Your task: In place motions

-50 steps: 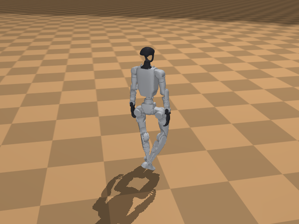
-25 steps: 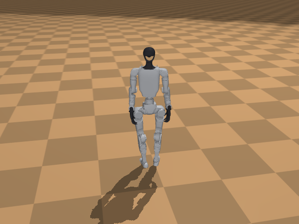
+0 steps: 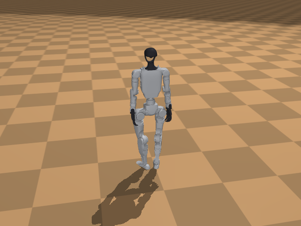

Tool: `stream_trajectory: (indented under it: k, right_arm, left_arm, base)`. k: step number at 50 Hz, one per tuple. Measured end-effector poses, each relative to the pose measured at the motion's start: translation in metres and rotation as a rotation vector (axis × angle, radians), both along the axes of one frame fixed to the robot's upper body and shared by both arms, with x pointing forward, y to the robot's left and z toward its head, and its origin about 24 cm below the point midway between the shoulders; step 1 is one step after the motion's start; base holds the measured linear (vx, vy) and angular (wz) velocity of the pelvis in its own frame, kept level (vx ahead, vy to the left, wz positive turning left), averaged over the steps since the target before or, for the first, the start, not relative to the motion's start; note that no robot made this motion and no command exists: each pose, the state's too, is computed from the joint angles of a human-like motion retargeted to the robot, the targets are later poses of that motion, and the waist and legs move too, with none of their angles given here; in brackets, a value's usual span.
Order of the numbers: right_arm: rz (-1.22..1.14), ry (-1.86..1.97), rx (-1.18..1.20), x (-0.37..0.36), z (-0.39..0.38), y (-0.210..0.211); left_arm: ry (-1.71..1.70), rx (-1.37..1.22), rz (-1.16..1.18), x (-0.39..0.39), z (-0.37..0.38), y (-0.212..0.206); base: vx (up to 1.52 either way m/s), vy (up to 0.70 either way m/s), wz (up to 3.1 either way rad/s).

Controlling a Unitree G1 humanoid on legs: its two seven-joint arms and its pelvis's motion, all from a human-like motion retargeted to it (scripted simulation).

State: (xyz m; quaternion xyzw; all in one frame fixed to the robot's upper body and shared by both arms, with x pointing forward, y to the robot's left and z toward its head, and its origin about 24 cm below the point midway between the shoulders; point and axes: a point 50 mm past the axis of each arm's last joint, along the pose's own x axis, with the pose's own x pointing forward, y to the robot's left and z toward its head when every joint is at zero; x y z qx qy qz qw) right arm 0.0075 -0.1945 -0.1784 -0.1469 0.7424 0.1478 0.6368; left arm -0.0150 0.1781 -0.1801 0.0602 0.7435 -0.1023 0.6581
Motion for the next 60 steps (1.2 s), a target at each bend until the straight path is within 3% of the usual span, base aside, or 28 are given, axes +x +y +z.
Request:
stream_trajectory:
  k: [14,29,60]
  right_arm:
    - [0.002,0.034,0.016,-0.010,0.000,0.005]
    - [0.030,-0.059,0.066,0.016,-0.002,0.013]
    - [0.038,0.006,0.035,-0.001,-0.001,0.008]
  left_arm:
    - [0.038,-0.018,0.134,-0.010,0.001,0.002]
    - [0.034,-0.010,0.138,-0.009,0.001,0.004]
    - [0.052,-0.017,0.145,-0.014,0.002,0.000]
  base:
    - [0.11,-0.04,0.02]
    - [0.02,-0.01,-0.08]
    - [0.01,0.00,-0.04]
